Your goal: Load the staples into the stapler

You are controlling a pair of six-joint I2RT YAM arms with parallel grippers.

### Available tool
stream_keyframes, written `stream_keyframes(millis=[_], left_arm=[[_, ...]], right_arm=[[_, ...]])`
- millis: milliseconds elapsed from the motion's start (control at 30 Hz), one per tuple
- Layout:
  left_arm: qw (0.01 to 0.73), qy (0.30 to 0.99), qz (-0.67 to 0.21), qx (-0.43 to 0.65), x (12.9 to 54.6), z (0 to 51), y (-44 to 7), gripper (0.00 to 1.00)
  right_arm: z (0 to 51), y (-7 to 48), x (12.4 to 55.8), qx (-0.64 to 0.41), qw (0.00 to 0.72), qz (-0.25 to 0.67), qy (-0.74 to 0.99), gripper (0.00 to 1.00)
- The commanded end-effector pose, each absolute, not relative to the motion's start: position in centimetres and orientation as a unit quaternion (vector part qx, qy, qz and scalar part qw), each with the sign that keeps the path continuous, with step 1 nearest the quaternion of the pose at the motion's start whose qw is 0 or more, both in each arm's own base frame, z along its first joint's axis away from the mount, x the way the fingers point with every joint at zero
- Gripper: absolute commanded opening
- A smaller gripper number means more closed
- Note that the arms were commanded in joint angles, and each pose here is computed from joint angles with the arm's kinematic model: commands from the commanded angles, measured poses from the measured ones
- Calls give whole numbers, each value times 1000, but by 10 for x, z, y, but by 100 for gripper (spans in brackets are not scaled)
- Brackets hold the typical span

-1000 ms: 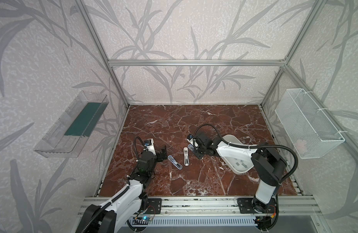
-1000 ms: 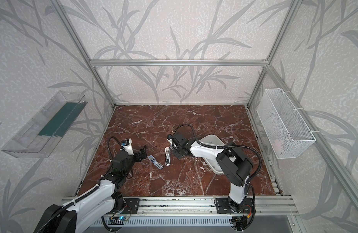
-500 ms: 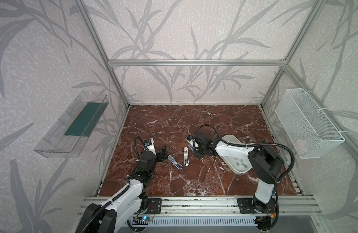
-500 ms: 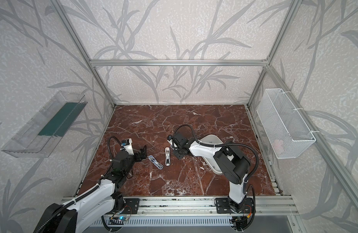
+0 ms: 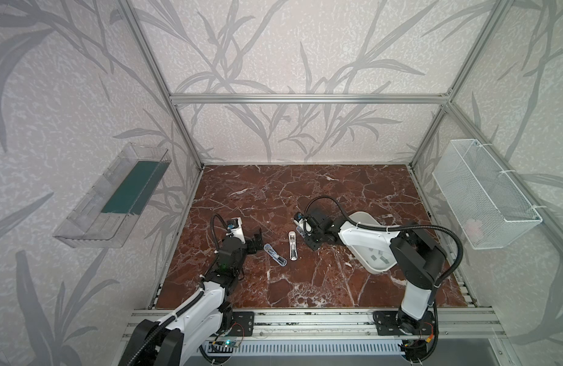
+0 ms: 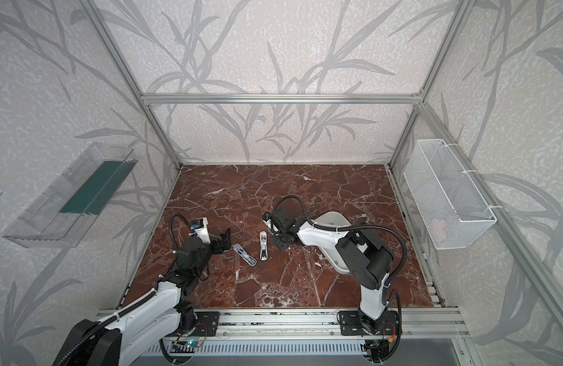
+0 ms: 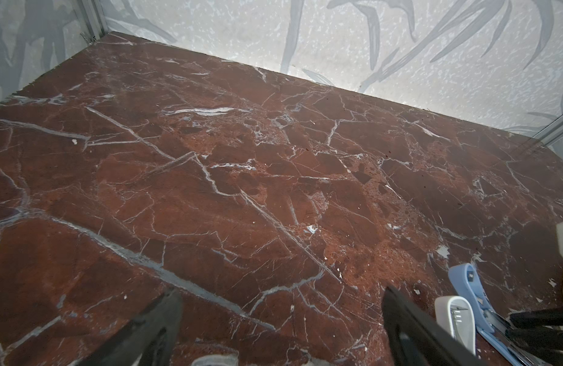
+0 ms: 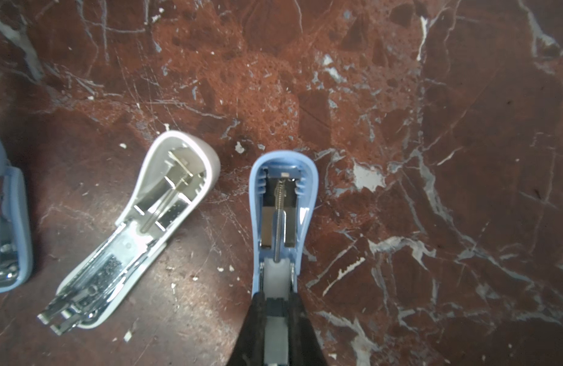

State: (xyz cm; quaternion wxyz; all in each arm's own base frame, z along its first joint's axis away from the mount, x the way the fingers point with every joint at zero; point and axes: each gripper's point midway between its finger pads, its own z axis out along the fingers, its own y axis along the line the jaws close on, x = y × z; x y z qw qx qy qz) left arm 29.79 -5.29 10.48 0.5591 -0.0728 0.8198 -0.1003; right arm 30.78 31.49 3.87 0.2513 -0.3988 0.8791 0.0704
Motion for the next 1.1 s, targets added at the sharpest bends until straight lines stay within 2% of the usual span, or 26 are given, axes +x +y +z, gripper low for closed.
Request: stream_keyframes(millis=[0,367,533,1067], left_arm=[[578,806,-101,-77,306,122,-52,99],[578,806,-101,-77,306,122,-52,99],[578,806,-102,-76,306,122,-53,99],[578,806,-102,-76,306,122,-53,99]], right_arm=[[36,310,311,-386,245,59,888,4],[35,303,299,-369,222,68,900,5],[34,300,297,-362,218,67,904,14],[36,291,291,-354,216,64,908,21]])
